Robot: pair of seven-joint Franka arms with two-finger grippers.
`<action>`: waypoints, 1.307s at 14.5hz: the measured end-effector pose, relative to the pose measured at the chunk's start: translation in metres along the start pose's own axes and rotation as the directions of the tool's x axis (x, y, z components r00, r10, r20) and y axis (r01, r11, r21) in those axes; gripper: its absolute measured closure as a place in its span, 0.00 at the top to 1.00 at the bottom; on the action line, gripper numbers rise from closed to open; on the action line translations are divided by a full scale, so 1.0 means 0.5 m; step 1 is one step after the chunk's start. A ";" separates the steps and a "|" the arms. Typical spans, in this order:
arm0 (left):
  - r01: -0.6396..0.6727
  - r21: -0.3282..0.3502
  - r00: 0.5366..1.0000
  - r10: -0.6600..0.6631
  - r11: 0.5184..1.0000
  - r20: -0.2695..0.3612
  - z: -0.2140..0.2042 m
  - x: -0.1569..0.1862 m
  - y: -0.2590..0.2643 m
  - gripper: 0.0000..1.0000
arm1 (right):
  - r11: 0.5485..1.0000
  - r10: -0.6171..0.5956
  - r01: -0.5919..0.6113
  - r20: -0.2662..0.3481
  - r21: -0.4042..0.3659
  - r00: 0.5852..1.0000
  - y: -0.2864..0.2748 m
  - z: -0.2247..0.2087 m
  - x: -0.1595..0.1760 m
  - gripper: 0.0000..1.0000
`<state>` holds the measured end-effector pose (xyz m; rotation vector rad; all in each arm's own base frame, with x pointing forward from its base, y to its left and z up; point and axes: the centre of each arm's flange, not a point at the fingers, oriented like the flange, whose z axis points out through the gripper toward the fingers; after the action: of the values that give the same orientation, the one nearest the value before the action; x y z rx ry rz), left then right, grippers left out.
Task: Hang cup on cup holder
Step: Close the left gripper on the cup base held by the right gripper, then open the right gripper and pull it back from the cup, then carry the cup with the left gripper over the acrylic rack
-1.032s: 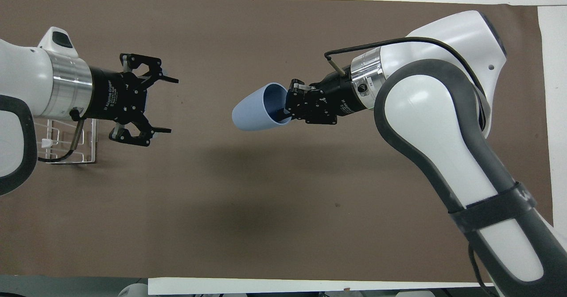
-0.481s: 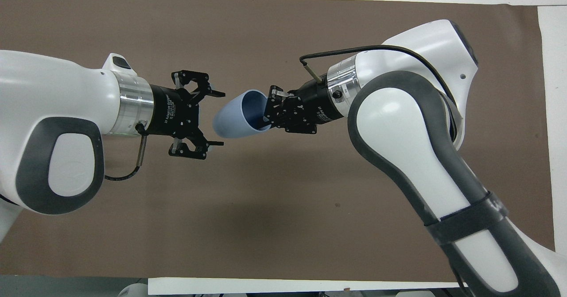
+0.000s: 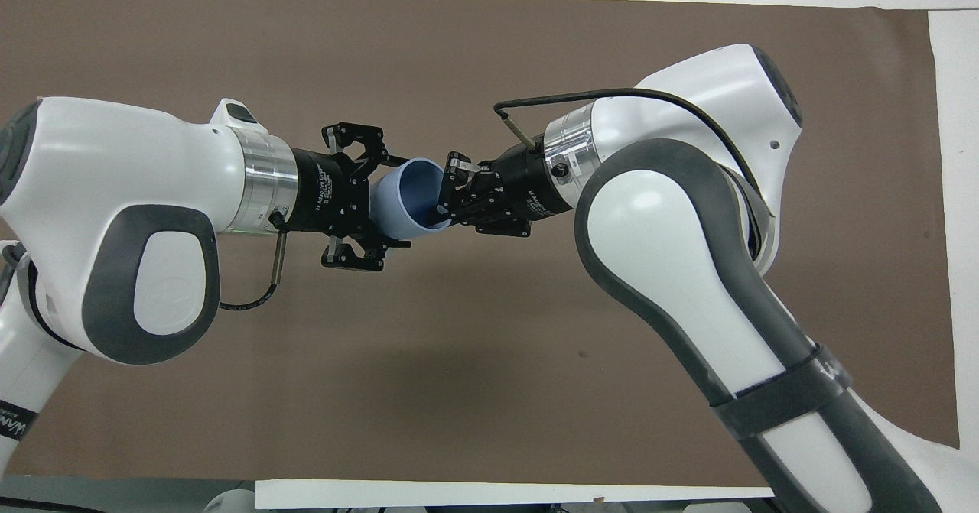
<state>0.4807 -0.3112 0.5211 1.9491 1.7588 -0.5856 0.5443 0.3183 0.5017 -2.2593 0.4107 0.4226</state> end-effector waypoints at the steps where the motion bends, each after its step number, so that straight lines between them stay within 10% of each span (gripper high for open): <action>1: 0.003 0.002 1.000 -0.003 1.000 0.002 0.001 -0.001 -0.001 0.93 | 1.000 0.001 -0.001 -0.004 0.002 1.000 0.000 -0.001 0.001 0.04; 7: 0.009 -0.001 1.000 -0.009 1.000 0.006 -0.001 -0.002 0.000 0.78 | 1.000 0.002 -0.002 -0.012 0.008 1.000 -0.001 -0.004 0.004 0.04; 12: 0.018 -0.010 1.000 -0.018 1.000 -0.004 -0.009 0.010 0.008 0.78 | 1.000 -0.027 0.027 -0.054 0.008 0.998 -0.017 -0.042 0.000 0.54; 16: 0.022 -0.044 0.980 -0.031 0.999 -0.197 -0.016 0.041 0.015 0.78 | 0.994 -0.080 0.059 -0.230 -0.097 0.970 0.020 -0.204 0.028 0.96; 19: -0.020 -0.031 0.899 0.004 0.999 -0.439 -0.033 0.106 0.025 0.78 | 0.977 -0.111 0.038 -0.345 -0.212 0.932 0.075 -0.309 0.058 1.00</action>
<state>0.4984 -0.2598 0.5041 2.1896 1.9956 -0.1044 0.5807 0.1736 0.5638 -2.5484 0.4794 0.0101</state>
